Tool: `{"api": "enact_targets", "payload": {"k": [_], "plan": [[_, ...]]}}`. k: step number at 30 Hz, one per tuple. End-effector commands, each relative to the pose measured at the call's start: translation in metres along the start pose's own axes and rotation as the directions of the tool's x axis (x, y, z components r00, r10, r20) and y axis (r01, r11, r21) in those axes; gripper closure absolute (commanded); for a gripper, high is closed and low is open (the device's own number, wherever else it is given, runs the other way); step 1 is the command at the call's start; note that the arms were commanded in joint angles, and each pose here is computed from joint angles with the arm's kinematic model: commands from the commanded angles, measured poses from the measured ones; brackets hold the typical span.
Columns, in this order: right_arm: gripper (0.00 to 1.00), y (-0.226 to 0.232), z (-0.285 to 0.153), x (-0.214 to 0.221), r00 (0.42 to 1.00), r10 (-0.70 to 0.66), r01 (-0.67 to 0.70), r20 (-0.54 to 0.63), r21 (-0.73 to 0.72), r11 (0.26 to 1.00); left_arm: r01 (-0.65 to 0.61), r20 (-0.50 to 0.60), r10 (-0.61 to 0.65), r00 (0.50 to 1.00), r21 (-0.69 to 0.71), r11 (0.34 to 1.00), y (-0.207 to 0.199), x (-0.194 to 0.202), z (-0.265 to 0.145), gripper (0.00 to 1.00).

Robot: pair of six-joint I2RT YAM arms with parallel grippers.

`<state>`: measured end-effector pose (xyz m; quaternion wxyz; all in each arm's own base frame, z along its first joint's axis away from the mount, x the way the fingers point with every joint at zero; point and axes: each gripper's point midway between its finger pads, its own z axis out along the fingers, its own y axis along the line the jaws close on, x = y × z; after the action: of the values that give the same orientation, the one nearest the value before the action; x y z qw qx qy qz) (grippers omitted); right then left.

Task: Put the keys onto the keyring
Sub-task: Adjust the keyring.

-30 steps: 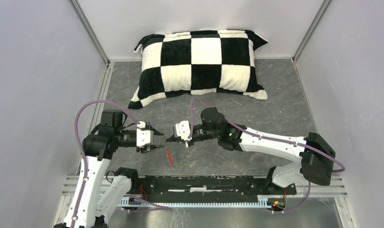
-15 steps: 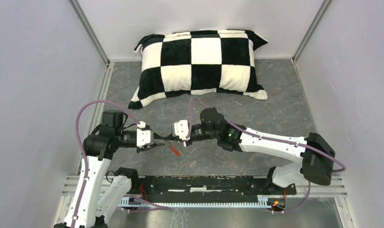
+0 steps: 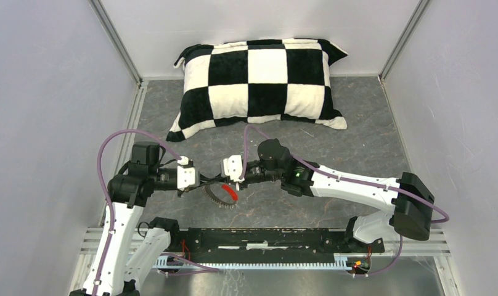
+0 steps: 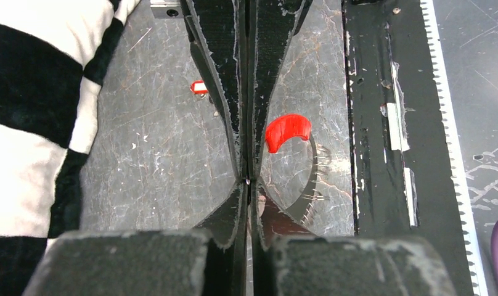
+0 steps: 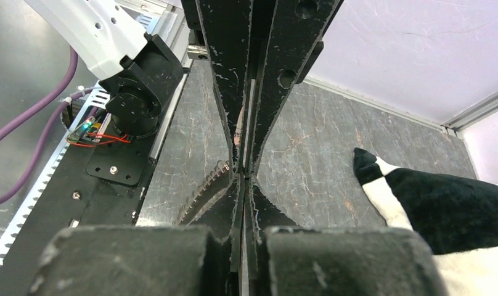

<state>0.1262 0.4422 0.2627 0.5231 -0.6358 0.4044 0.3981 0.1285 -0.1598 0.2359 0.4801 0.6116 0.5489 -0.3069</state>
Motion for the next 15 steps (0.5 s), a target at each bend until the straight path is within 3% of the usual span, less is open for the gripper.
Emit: {"api": "enact_targets", "payload": {"k": [1, 3, 8, 11, 15], "plan": [[0.93, -0.016, -0.002, -0.044, 0.995, -0.044, 0.039, 0.091, 0.048, 0.998, 0.004, 0.016, -0.004, 1.000, -0.016, 1.000, 0.003, -0.004, 0.000, 0.98], [0.80, -0.018, -0.008, -0.044, 0.996, -0.040, 0.034, 0.082, 0.074, 0.997, -0.024, 0.032, 0.025, 0.999, -0.010, 1.000, 0.002, -0.008, 0.001, 0.98], [0.63, -0.017, -0.036, -0.048, 0.993, -0.079, 0.066, 0.092, 0.131, 0.989, -0.224, 0.109, 0.224, 0.969, -0.011, 0.975, -0.006, -0.023, -0.001, 0.98], [0.62, -0.016, -0.048, -0.047, 0.991, -0.083, 0.067, 0.104, 0.145, 0.987, -0.361, 0.162, 0.360, 0.919, -0.023, 0.932, -0.011, -0.035, -0.001, 0.98], [0.63, -0.010, -0.057, -0.044, 0.988, -0.082, 0.064, 0.130, 0.137, 0.988, -0.454, 0.225, 0.450, 0.864, -0.038, 0.890, -0.012, -0.055, -0.004, 0.98]]}}
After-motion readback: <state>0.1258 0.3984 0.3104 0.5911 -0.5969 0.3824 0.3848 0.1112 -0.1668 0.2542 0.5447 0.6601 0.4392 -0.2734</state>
